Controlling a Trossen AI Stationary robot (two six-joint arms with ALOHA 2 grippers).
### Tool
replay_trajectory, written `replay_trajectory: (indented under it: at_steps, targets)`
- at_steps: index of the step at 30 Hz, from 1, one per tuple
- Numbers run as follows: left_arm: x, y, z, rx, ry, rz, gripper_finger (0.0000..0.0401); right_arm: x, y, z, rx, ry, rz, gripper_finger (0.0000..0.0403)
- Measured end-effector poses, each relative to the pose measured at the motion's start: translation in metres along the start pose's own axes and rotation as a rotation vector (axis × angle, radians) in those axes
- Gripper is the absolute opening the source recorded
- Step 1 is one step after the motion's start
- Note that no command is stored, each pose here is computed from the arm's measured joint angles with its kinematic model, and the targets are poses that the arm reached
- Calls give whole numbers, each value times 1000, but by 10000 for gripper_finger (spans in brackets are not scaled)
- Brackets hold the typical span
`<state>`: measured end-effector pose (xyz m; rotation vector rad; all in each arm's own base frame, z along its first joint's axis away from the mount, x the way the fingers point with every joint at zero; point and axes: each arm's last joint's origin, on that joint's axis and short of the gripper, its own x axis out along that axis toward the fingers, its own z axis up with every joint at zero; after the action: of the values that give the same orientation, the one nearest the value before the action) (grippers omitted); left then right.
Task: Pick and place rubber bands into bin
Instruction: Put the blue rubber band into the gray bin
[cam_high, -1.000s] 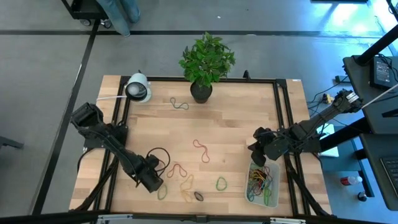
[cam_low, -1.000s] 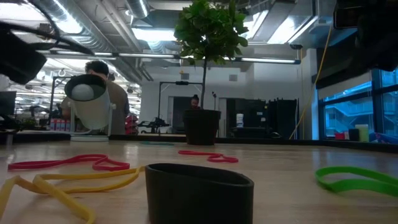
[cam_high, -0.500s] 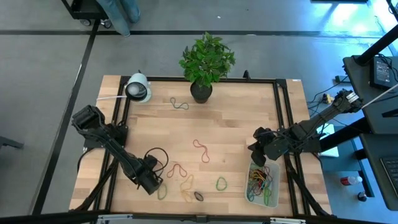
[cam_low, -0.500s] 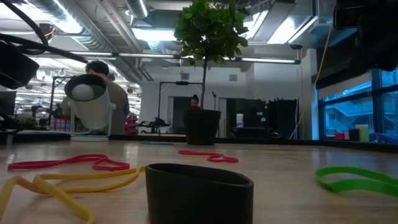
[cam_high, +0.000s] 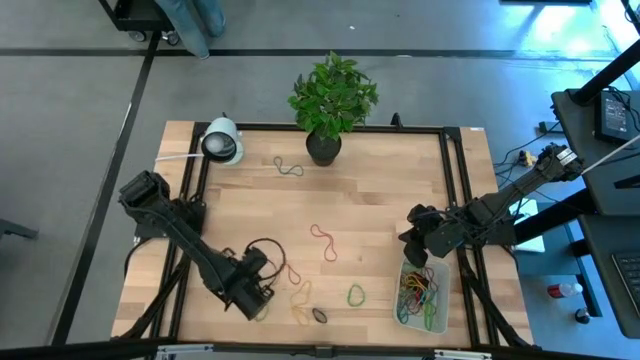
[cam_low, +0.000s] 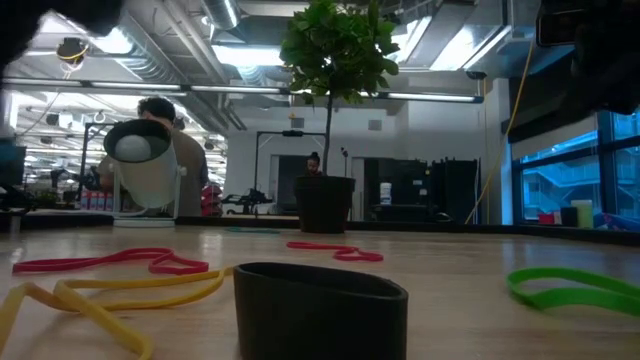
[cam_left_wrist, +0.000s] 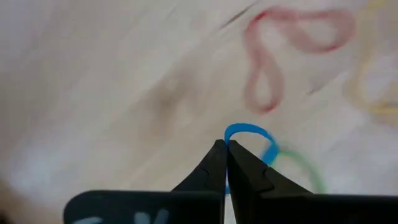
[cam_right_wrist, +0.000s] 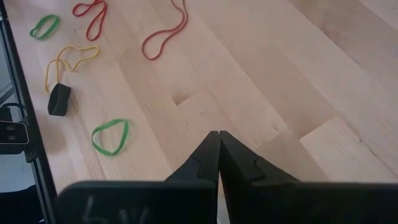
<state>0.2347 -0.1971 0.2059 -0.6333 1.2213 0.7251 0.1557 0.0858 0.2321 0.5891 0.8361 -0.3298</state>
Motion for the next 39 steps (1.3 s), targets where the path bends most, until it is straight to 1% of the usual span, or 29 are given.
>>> replay_trajectory:
  at_steps: [6,12,16,21,26,31,35,39]
  targets:
    - [-25,-21,39,130,-129,-106,2,0,0,0,0,-1,0,12]
    - [-51,-38,85,376,-269,-209,2,0,1,0,3,-4,6,12]
    - [-67,-51,113,505,-369,-237,2,0,1,0,4,-5,8,12]
    - [-77,-83,149,641,-482,-268,2,0,2,1,12,-10,19,12]
    - [-79,-127,180,792,-592,-332,1,0,2,1,17,-10,19,12]
    - [-75,-168,201,890,-743,-457,1,0,2,1,13,-10,19,12]
    - [-59,-197,212,960,-881,-577,1,0,2,1,8,-10,13,12]
    - [-32,-217,214,993,-961,-685,1,0,1,1,5,-8,10,12]
